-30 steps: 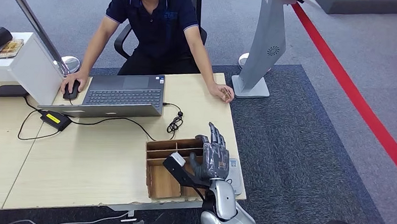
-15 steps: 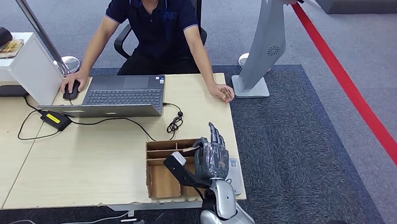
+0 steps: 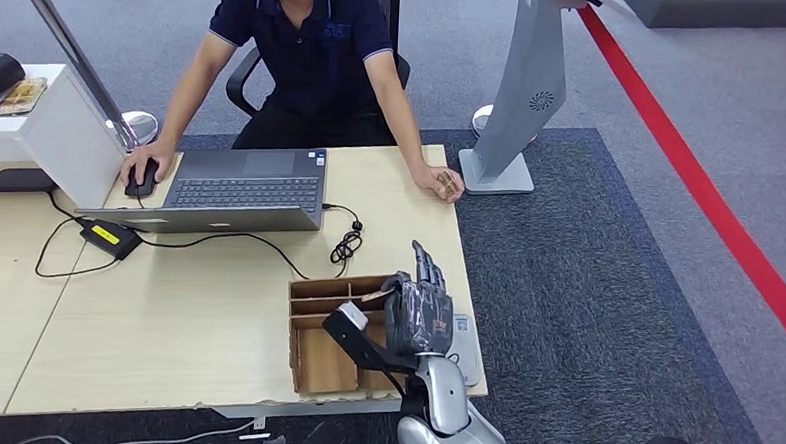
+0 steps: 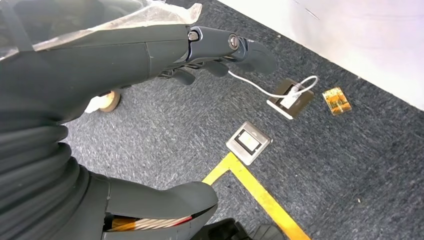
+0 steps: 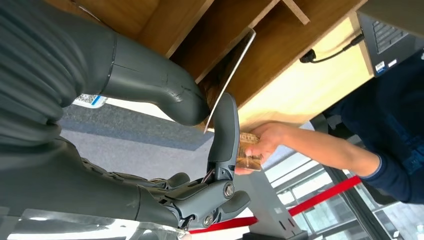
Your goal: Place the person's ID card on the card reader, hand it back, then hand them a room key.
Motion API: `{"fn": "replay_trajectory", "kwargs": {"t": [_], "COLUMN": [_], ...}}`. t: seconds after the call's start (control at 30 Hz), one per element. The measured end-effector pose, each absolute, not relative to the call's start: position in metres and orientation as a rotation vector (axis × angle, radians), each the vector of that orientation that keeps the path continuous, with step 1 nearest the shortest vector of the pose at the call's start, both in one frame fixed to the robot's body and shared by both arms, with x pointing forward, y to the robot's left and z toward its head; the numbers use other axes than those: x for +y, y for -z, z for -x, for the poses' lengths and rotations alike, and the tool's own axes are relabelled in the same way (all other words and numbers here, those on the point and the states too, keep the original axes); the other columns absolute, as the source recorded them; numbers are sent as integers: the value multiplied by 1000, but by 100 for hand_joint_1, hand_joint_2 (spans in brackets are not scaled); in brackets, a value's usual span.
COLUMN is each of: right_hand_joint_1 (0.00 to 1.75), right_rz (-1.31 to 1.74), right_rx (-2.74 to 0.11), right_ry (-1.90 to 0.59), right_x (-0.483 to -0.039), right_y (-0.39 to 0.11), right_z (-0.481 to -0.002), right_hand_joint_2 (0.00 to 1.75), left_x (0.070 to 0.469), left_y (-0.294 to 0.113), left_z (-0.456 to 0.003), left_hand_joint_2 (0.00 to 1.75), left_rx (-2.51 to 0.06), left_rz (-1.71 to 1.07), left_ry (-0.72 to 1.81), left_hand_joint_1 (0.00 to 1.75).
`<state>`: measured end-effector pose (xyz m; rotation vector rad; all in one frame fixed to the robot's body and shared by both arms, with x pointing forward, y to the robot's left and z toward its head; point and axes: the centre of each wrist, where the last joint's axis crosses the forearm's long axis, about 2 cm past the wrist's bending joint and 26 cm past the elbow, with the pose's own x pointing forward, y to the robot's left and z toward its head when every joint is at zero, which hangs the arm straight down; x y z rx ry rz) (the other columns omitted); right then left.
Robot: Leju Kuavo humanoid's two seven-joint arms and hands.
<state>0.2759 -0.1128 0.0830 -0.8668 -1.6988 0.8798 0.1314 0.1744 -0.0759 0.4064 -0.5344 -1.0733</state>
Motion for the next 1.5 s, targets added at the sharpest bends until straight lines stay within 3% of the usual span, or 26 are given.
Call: {"fn": "replay_trajectory", "kwargs": {"t": [0.27,0.9,1.5], "right_hand_joint_1": [175,175,175], "right_rz": [981,1305,1161], "right_rx": [-1738,-1896,-2055], "right_ry": [-742,-218,-166], "right_x": [-132,-252,-222], "right_y": [-104,-195,-211], "right_z": [-264,-206,-251], "right_hand_joint_2": [175,175,175], "left_x": [186,210,206], "left_y": [82,93,90], "left_z": [-118,-89,-101], "left_hand_joint_2": [175,175,175], "left_rx": [-549,-500,-518], "left_rz": [-422,-444,-446], "left_ry": [1003,903,886], "left_hand_joint_1": [0,0,0]}}
